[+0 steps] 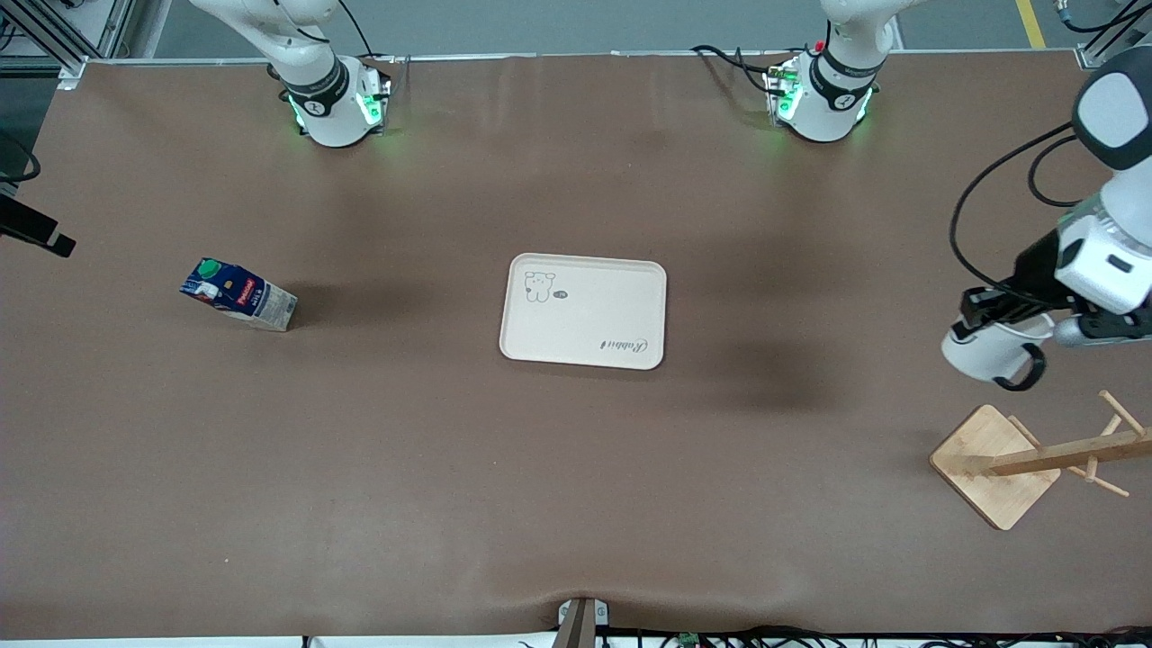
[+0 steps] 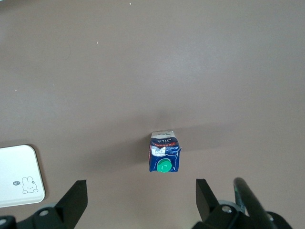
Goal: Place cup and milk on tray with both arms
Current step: 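Lift the mug off the stand and carry it toward the tray, then lower the mug onto the tray while the right gripper reaches the milk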
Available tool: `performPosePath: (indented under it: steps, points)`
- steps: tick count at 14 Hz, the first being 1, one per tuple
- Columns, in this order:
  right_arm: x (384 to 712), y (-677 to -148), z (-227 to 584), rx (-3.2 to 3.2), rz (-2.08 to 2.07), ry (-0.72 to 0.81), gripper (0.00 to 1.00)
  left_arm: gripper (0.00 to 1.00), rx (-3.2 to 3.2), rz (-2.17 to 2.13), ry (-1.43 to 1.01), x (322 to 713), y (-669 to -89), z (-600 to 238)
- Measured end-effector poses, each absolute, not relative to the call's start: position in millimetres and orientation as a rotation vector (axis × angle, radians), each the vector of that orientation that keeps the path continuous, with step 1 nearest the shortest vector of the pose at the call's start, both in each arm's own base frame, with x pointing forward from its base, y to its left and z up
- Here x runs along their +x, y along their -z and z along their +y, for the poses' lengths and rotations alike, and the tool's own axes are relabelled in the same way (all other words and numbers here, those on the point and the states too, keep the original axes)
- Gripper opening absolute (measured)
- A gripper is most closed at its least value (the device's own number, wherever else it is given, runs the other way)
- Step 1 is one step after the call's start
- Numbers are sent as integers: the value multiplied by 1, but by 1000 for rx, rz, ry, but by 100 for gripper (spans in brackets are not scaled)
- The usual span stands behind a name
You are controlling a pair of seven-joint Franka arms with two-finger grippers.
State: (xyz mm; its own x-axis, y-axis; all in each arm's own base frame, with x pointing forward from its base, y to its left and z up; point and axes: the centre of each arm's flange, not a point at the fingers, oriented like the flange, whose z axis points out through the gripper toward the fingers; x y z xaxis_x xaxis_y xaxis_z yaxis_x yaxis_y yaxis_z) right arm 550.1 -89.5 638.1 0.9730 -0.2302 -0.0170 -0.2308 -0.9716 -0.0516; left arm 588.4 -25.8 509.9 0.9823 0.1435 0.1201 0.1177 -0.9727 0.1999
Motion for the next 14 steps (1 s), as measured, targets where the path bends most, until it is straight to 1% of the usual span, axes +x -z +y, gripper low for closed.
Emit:
performPosePath:
  steps: [6, 11, 14]
  points:
    - [552, -634, -92, -3066, 366, -26, 100, 7, 2884, 324, -6, 573, -481, -168]
    - [552, -634, -94, -3066, 370, -27, 100, 7, 2903, 386, 207, 550, -421, -309]
    - [552, -633, -95, -3065, 372, -28, 100, 7, 2967, 374, 293, 532, -372, -373]
